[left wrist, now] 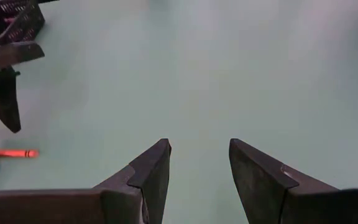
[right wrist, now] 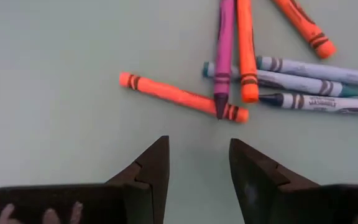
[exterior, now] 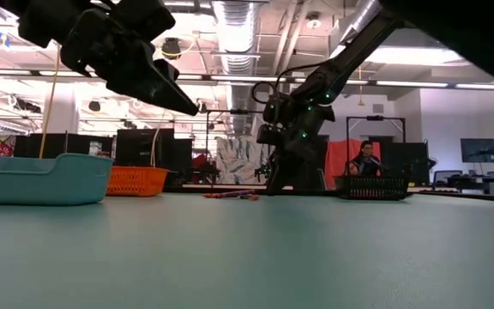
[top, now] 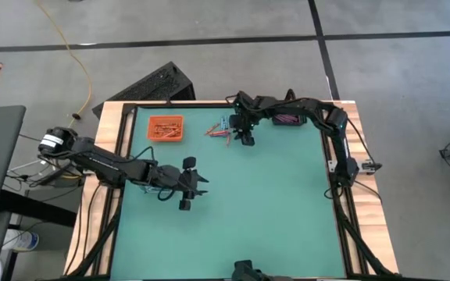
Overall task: Sort crayons
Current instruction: Put the orange crayon into the orange basket
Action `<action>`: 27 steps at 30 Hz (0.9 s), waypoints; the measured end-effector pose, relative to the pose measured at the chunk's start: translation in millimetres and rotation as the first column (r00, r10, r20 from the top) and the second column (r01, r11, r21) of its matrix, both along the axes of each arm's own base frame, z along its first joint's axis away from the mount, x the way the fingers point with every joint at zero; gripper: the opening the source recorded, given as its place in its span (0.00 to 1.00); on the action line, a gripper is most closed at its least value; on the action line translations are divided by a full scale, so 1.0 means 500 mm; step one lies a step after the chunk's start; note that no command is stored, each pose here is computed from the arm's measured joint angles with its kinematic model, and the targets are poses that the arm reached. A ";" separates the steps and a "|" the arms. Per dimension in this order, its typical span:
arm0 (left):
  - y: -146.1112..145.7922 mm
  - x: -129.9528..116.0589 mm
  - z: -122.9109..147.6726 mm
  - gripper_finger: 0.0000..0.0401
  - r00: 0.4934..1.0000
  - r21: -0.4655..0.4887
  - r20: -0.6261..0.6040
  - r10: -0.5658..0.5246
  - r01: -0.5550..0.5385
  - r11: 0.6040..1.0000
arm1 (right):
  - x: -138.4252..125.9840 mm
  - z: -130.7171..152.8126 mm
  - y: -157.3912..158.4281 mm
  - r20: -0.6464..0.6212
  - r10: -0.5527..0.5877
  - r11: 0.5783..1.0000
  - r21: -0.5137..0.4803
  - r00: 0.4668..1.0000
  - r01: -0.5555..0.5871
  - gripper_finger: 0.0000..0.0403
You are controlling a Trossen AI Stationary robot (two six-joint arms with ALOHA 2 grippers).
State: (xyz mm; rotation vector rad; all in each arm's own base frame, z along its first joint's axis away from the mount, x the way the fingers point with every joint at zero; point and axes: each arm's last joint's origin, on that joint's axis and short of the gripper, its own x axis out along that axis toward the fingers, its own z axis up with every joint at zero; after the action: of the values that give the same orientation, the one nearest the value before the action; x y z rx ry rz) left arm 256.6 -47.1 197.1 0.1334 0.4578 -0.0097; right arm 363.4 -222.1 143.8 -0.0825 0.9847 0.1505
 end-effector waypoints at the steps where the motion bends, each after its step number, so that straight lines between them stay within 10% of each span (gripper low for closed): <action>1: -0.001 0.000 0.000 0.39 1.000 -0.002 0.000 -0.001 0.001 1.000 | 0.000 0.000 0.000 -0.001 0.004 1.000 0.000 1.000 -0.004 0.40; 27: -0.003 -0.002 -0.002 0.39 1.000 -0.003 0.001 0.026 -0.026 1.000 | 0.022 0.025 0.056 0.029 0.213 0.977 0.015 0.977 -0.213 0.40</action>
State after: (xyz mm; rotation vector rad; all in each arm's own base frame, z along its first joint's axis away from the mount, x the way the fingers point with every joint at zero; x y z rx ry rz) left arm 255.6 -48.6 196.1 0.1247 0.4588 0.0151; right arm 374.6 -193.9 156.1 -0.1736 0.9455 0.3541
